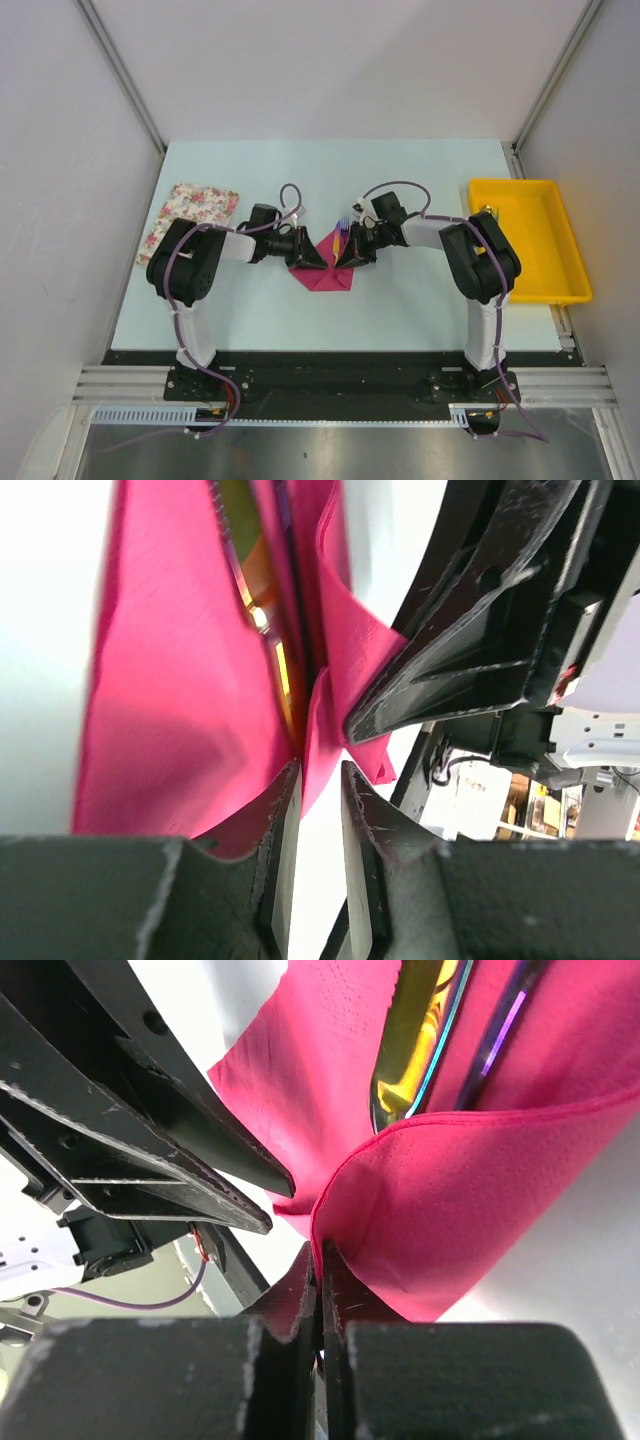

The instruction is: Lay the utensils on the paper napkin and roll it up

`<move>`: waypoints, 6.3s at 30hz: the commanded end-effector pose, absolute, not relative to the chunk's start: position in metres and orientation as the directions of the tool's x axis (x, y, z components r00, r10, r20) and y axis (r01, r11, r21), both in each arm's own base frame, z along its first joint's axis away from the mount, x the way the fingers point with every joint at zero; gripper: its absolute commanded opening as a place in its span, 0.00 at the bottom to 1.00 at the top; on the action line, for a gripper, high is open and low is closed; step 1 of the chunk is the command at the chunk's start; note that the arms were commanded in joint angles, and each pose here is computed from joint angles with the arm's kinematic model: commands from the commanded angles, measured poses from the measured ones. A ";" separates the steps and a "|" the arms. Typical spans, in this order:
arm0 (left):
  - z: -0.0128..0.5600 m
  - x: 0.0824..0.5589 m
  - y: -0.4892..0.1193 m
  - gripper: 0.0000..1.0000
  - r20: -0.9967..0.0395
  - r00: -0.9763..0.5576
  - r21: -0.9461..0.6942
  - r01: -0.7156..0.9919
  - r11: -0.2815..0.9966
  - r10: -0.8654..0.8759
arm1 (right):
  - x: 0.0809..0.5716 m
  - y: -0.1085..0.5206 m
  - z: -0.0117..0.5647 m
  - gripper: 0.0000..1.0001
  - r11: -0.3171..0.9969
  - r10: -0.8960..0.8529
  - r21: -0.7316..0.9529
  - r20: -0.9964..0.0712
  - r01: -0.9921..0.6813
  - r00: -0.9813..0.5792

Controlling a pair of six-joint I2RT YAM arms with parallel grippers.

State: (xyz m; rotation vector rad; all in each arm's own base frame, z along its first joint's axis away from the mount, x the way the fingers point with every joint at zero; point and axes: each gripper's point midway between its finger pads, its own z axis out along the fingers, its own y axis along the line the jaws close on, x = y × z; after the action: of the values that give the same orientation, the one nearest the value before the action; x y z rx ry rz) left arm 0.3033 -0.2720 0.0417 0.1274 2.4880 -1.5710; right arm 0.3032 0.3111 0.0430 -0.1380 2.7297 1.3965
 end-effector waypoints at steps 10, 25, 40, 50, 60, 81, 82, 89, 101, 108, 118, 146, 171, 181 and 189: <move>0.045 0.303 -0.256 0.27 -0.266 -0.964 -0.850 0.225 0.476 -0.019 | 0.313 0.332 0.043 0.01 0.574 -0.060 0.804 -0.145 -0.153 -0.988; 0.050 0.306 -0.249 0.26 -0.281 -0.959 -0.854 0.230 0.467 -0.041 | 0.311 0.339 0.035 0.01 0.579 -0.077 0.799 -0.149 -0.166 -0.986; 0.076 0.311 -0.243 0.52 -0.314 -0.943 -0.877 0.242 0.416 -0.113 | 0.312 0.342 0.031 0.69 0.576 -0.079 0.801 -0.141 -0.161 -0.987; 0.050 0.325 -0.242 0.51 -0.258 -0.956 -0.855 0.160 0.493 -0.139 | 0.312 0.342 0.032 0.67 0.572 -0.077 0.805 -0.140 -0.159 -0.987; 0.046 0.329 -0.247 0.41 -0.232 -0.960 -0.862 0.130 0.490 -0.154 | 0.312 0.339 0.031 0.51 0.567 -0.064 0.809 -0.146 -0.156 -0.987; 0.031 0.333 -0.255 0.40 -0.240 -0.965 -0.794 0.133 0.593 -0.104 | 0.314 0.334 0.030 0.41 0.570 -0.052 0.808 -0.149 -0.152 -0.987; 0.032 0.333 -0.254 0.41 -0.247 -0.964 -0.788 0.139 0.600 -0.102 | 0.315 0.333 0.031 0.41 0.569 -0.051 0.808 -0.151 -0.152 -0.987; 0.039 0.331 -0.253 0.44 -0.258 -0.957 -0.790 0.128 0.600 -0.135 | 0.315 0.332 0.031 0.40 0.573 -0.046 0.806 -0.153 -0.152 -0.987; 0.034 0.328 -0.267 0.41 -0.246 -0.965 -0.777 0.140 0.613 -0.092 | 0.314 0.331 0.033 0.40 0.563 -0.048 0.811 -0.159 -0.158 -0.986; 0.032 0.328 -0.267 0.28 -0.251 -0.965 -0.762 0.146 0.631 -0.080 | 0.314 0.330 0.036 0.40 0.554 -0.045 0.816 -0.169 -0.165 -0.985; 0.037 0.325 -0.262 0.01 -0.267 -0.961 -0.738 0.160 0.655 -0.066 | 0.318 0.329 0.060 0.41 0.519 -0.032 0.834 -0.198 -0.186 -0.980; 0.036 0.333 -0.257 0.00 -0.298 -0.952 -0.703 0.172 0.690 -0.066 | 0.341 0.326 0.048 0.00 0.659 -0.040 0.706 -0.314 -0.261 -0.949; 0.111 0.298 -0.276 0.33 -0.493 -0.868 -0.739 0.457 0.494 0.066 | 0.326 0.306 -0.021 0.00 0.797 -0.099 0.566 -0.224 -0.213 -0.969; 0.067 0.298 -0.301 0.15 -0.403 -0.914 -0.777 0.370 0.509 0.050 | 0.332 0.309 -0.008 0.00 0.748 -0.089 0.628 -0.227 -0.216 -0.970; 0.018 0.308 -0.290 0.06 -0.330 -0.942 -0.711 0.288 0.642 0.057 | 0.337 0.316 0.012 0.00 0.712 -0.086 0.659 -0.260 -0.242 -0.962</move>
State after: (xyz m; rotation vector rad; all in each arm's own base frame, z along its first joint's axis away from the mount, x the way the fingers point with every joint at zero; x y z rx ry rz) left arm 0.2918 -0.2922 0.0248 0.2920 2.5736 -1.2822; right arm 0.3272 0.3272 0.0190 -0.2735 2.7040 1.1575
